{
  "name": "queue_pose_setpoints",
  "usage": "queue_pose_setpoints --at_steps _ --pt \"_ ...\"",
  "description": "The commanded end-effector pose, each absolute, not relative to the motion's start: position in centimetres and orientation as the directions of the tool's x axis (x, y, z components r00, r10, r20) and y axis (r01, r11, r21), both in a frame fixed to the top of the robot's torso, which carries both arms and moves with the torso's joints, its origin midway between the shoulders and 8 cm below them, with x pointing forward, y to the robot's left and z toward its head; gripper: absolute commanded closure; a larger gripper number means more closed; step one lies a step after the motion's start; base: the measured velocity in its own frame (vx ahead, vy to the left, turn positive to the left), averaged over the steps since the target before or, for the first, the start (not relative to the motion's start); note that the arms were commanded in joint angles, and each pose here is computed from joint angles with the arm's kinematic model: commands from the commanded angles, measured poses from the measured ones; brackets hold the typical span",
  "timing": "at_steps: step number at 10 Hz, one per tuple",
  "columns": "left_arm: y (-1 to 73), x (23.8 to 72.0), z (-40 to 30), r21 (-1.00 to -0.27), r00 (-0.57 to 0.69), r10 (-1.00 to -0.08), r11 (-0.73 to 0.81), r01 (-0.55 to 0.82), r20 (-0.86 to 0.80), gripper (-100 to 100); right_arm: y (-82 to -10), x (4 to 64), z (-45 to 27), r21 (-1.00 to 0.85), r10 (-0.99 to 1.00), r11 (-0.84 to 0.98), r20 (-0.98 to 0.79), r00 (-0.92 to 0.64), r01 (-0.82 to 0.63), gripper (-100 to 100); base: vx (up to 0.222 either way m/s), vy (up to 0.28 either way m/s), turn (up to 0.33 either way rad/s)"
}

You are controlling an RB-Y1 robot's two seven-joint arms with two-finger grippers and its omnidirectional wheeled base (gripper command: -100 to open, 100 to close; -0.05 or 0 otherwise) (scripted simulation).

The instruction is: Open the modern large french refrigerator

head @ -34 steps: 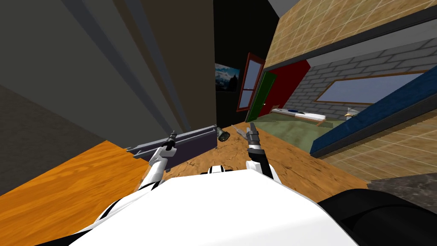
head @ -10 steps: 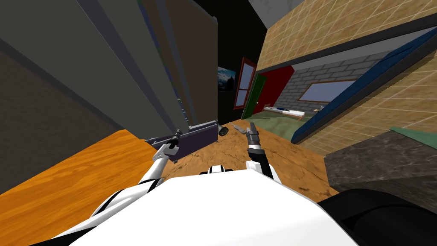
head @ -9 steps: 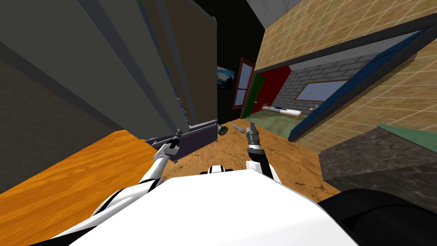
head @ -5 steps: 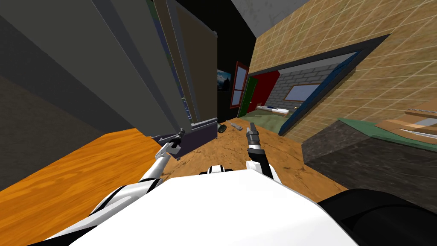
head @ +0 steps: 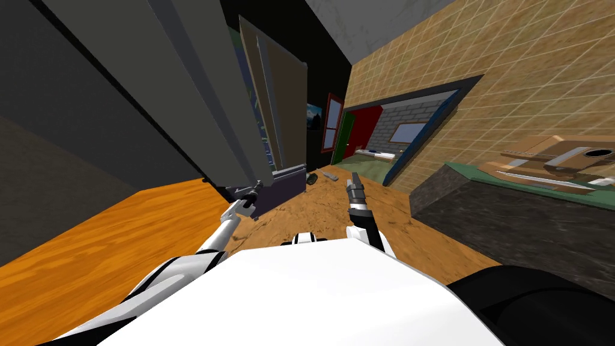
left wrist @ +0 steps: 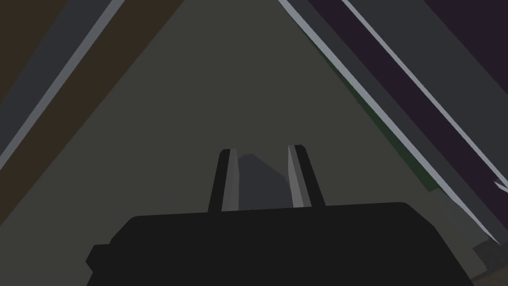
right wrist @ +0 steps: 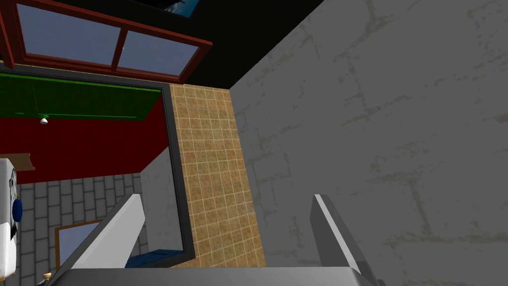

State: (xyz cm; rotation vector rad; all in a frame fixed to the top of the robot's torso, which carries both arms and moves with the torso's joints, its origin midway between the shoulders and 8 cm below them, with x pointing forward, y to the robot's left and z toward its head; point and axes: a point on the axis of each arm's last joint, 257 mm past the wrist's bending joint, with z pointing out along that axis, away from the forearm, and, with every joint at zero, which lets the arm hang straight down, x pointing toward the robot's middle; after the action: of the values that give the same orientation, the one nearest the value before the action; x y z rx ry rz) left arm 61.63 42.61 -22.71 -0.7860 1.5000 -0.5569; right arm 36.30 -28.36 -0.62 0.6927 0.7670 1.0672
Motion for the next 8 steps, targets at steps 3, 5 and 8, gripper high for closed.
queue_pose_setpoints --at_steps 3,5,8 --pt "39.2 61.2 -20.9 -0.739 -0.063 -0.738 0.673 -0.008 -0.672 100 -28.4 36.3 -0.6 0.804 0.936 0.329 -0.208 0.284 -0.495 0 -0.007 0.055 0.176" --pt "36.7 60.4 -20.5 -0.735 -0.135 -0.724 0.674 0.072 -0.677 100 -28.4 36.3 -0.6 0.804 0.936 0.329 -0.208 0.284 -0.495 0 0.005 0.054 0.153" --pt "33.9 59.2 -20.3 -0.734 -0.219 -0.702 0.662 0.15 -0.678 100 -28.4 36.3 -0.6 0.804 0.936 0.329 -0.208 0.284 -0.496 0 -0.001 0.067 0.153"
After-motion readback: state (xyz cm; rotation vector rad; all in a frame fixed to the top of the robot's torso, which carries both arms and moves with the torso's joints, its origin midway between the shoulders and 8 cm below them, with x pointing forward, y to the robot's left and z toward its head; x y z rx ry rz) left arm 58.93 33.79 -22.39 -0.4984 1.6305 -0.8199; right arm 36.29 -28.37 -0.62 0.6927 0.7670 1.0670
